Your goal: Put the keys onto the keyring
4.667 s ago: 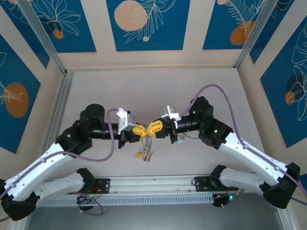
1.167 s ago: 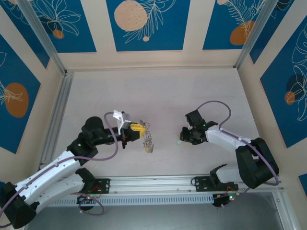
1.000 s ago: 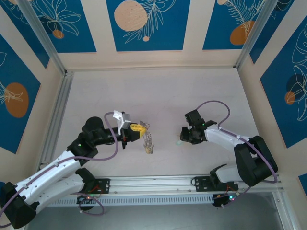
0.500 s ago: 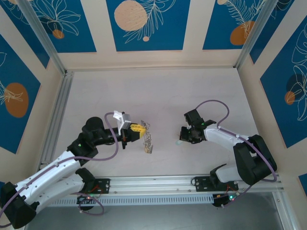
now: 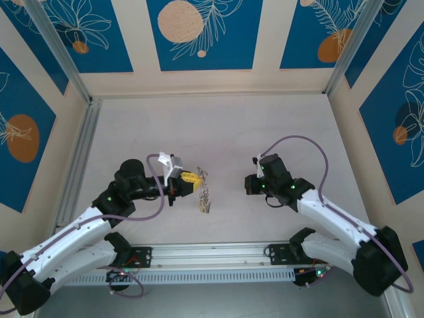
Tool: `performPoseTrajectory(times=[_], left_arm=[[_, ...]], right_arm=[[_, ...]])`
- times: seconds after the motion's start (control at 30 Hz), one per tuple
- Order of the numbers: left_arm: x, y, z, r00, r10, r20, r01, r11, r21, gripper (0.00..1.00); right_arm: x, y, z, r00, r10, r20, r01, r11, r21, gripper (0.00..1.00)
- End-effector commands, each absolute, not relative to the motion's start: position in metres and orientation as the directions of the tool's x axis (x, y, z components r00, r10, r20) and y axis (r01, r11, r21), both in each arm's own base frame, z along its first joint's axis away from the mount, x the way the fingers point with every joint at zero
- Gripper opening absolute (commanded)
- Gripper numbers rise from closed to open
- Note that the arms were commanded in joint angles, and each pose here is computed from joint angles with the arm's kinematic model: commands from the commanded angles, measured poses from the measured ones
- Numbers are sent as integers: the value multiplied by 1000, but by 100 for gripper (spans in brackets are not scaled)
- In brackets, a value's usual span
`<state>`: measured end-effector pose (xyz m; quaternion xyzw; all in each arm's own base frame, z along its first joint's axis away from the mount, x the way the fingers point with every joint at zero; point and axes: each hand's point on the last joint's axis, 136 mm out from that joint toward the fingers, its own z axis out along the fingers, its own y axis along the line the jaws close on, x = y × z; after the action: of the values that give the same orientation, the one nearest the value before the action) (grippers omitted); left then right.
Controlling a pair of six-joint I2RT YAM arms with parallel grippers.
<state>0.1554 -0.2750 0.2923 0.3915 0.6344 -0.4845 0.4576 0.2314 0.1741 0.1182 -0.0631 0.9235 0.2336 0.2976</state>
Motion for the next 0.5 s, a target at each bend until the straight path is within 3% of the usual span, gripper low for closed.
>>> performPoseTrajectory(times=[0.0,0.13,0.27,0.47], left_arm=[[148,-275,322,-225,34,-974,961,174,-216,0],[135,-274,332,-192,66,-979,977,109,-185,0],[113,-275,350,-150,78,-986,988,-19,-151,0],[90,-274,369,-107,94,-990,978,-169,-122,0]], right_arm=[[222,192,154,-683,-85,-725,-467,815,345,0],[193,215,205,-480,-162,-862,-701,662,266,0],[150,235,254,-279,-182,-943,-882,438,177,0],[104,246,309,-128,-143,-981,-975,200,98,0]])
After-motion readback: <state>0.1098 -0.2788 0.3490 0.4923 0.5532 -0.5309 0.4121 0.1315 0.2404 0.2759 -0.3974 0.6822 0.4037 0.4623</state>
